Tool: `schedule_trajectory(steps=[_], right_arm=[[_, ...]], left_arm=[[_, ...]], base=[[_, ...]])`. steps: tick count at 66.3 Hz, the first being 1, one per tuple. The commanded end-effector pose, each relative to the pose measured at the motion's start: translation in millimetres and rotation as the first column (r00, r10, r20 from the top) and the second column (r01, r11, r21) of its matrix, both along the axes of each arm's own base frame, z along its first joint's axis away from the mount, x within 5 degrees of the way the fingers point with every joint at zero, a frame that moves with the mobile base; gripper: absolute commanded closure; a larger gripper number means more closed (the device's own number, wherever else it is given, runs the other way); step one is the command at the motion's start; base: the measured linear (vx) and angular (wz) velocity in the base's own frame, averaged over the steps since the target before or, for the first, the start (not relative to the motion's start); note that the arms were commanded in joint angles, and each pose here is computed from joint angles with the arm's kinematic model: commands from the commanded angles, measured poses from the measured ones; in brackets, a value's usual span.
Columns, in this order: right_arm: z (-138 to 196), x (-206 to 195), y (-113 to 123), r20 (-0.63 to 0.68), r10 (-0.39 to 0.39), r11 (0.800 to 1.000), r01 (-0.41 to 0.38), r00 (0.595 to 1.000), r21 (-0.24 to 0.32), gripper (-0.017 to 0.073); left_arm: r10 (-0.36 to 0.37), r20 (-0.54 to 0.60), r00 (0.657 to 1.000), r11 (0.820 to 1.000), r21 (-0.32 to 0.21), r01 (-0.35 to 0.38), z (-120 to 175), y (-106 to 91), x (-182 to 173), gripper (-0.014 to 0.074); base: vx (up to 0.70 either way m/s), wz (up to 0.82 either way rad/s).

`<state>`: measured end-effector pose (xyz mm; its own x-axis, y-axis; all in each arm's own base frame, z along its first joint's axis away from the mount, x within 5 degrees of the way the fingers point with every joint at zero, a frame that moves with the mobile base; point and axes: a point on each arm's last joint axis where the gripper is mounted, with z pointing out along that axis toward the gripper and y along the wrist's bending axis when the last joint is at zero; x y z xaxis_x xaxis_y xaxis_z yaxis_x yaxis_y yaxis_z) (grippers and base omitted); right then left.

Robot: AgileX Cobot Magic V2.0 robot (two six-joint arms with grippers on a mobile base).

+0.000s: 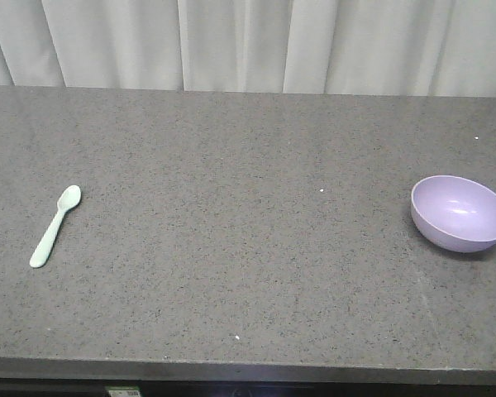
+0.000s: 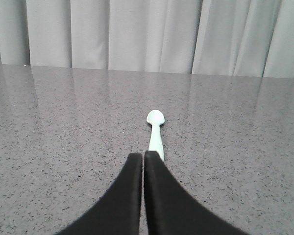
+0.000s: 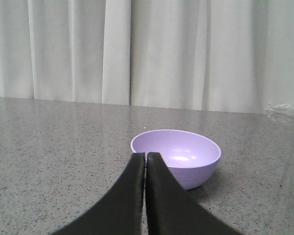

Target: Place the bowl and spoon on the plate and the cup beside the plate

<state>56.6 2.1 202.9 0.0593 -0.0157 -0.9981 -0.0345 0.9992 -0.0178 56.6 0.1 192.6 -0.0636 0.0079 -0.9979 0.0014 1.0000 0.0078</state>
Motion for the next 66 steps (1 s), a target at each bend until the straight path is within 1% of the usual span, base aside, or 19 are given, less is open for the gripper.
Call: schedule_trajectory(steps=[1,66], right_arm=[[4.5,-1.0,-1.1,0.076,-0.015,1.0,0.015,0.997,-0.007,0.0563],[4.8,-1.1,-1.1,0.077,-0.015,1.0,0.015,0.997,-0.007,0.0563]], left_arm=[[-0.001,0.058,0.998,1.0,-0.018,0.002,-1.6,-0.2,0.2,0.0599],[-0.001,0.06,0.998,1.0,-0.018,0.002,-1.4,-0.2,0.2,0.0599]], base=[[0.0,0.0],[0.0,0.0]])
